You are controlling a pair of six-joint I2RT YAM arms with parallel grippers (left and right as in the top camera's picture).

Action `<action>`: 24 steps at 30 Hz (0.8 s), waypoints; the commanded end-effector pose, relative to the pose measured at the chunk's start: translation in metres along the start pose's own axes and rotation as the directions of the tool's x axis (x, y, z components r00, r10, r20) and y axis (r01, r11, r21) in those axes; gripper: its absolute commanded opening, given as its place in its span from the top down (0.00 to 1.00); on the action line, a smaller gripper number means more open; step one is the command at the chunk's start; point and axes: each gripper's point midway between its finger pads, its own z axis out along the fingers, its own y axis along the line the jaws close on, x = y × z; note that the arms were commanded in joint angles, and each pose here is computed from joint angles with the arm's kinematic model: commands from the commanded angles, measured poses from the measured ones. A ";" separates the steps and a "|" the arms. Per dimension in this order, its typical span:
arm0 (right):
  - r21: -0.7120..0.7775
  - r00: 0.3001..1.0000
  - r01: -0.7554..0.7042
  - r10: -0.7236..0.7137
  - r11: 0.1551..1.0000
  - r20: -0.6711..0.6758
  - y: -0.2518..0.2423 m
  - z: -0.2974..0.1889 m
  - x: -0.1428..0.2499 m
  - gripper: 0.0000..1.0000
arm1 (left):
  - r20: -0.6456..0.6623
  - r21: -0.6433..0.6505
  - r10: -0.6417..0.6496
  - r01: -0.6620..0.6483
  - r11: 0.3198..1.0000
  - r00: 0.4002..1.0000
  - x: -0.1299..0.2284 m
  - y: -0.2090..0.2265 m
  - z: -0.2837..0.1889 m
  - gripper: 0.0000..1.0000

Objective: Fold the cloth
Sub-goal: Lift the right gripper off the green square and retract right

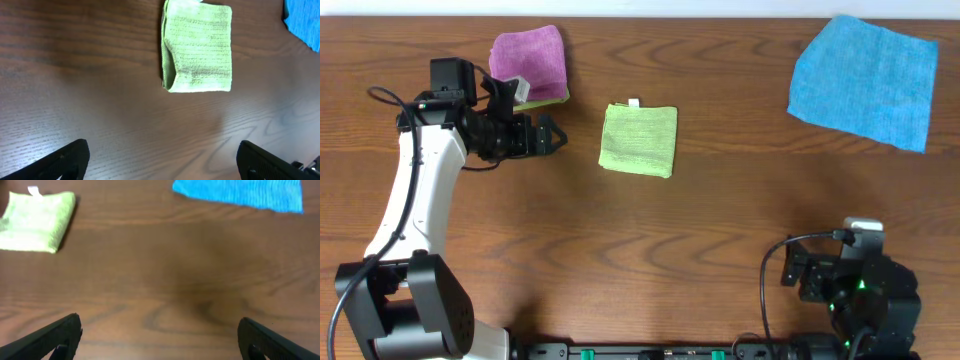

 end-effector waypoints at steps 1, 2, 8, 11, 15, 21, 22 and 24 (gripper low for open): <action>0.003 0.999 -0.022 0.023 1.000 -0.035 -0.001 0.001 0.011 0.01 | 0.014 -0.009 0.022 -0.022 1.000 1.000 -0.004 -0.001 -0.005 0.05; 0.006 0.999 -0.022 0.022 1.000 -0.049 -0.002 0.001 0.014 0.01 | 0.015 -0.010 0.027 -0.027 1.000 1.000 -0.004 -0.001 -0.005 0.05; 0.012 0.995 -0.021 0.022 1.000 -0.097 -0.003 0.001 0.026 0.01 | -0.013 -0.055 0.024 -0.024 0.998 1.000 0.003 0.005 -0.004 0.05; 0.015 0.993 -0.020 0.021 1.000 -0.119 -0.004 0.005 0.033 0.01 | -0.048 -0.098 0.027 -0.032 0.995 0.998 0.011 0.011 -0.003 0.05; 0.016 0.993 -0.020 0.021 1.000 -0.119 -0.004 0.013 0.038 0.01 | -0.074 -0.097 0.041 -0.049 0.994 0.996 0.017 0.009 -0.002 0.05; 0.002 0.999 -0.023 0.023 1.000 -0.026 -0.004 0.038 0.045 0.01 | -0.073 -0.097 0.042 -0.049 0.994 0.996 0.017 0.009 -0.002 0.05; 0.001 1.000 -0.023 0.023 1.000 -0.019 -0.005 0.040 0.051 0.01 | -0.073 -0.097 0.042 -0.049 0.994 0.996 0.017 0.009 -0.002 0.05; -0.001 1.000 -0.024 0.024 1.000 0.001 -0.006 0.043 0.057 0.01 | -0.073 -0.097 0.042 -0.049 0.994 0.996 0.017 0.009 -0.002 0.05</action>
